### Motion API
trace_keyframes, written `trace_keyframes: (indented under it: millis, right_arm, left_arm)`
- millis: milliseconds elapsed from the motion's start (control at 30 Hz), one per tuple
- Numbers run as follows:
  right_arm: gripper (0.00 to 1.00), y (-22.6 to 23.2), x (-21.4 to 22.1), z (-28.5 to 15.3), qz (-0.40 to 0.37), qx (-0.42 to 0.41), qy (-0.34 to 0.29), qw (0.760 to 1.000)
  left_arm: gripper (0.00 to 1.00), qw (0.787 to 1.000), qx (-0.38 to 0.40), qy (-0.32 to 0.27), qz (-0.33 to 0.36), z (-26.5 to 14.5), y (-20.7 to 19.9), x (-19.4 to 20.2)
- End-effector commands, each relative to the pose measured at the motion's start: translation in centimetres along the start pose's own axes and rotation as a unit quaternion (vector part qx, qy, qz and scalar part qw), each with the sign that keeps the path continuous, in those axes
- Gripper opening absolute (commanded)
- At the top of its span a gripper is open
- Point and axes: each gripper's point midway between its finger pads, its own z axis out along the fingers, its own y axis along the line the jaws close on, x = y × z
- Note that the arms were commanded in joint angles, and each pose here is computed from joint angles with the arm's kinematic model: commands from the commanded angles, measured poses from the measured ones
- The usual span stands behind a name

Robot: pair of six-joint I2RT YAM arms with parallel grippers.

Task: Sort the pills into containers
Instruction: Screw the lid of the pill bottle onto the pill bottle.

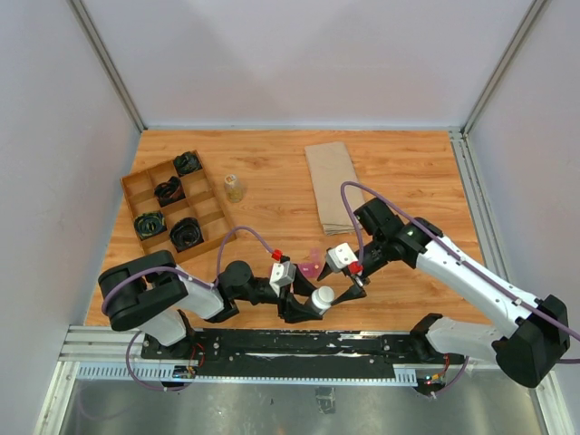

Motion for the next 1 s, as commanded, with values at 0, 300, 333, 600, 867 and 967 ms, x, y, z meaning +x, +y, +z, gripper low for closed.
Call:
trace_keyframes:
  millis: [0, 300, 333, 600, 867, 967]
  right_arm:
    - [0.62, 0.2, 0.6, 0.6, 0.003, -0.002, 0.016, 1.000]
    - [0.54, 0.6, 0.1, 0.9, 0.008, -0.014, 0.009, 1.000]
    - [0.53, 0.6, 0.0, 0.9, 0.009, -0.015, 0.007, 1.000]
    - [0.47, -0.1, 0.1, 0.9, 0.054, -0.009, 0.019, 0.998]
    - [0.34, -1.8, 0.9, 0.9, 0.121, 0.013, 0.050, 0.991]
    - [0.28, -3.5, 2.1, 0.8, 0.153, 0.055, 0.076, 0.984]
  left_arm:
    - [0.00, 0.999, 0.017, -0.032, 0.021, 0.6, -0.3, -2.0]
    - [0.00, 0.999, 0.011, -0.030, 0.020, 0.5, -0.2, -1.8]
    - [0.00, 0.999, 0.010, -0.030, 0.020, 0.5, -0.1, -1.9]
    - [0.00, 0.997, -0.043, -0.053, 0.042, 0.0, 1.3, -3.2]
    - [0.00, 0.983, -0.129, -0.091, 0.096, -1.2, 3.6, -6.6]
    - [0.00, 0.969, -0.185, -0.120, 0.114, -2.2, 5.0, -8.4]
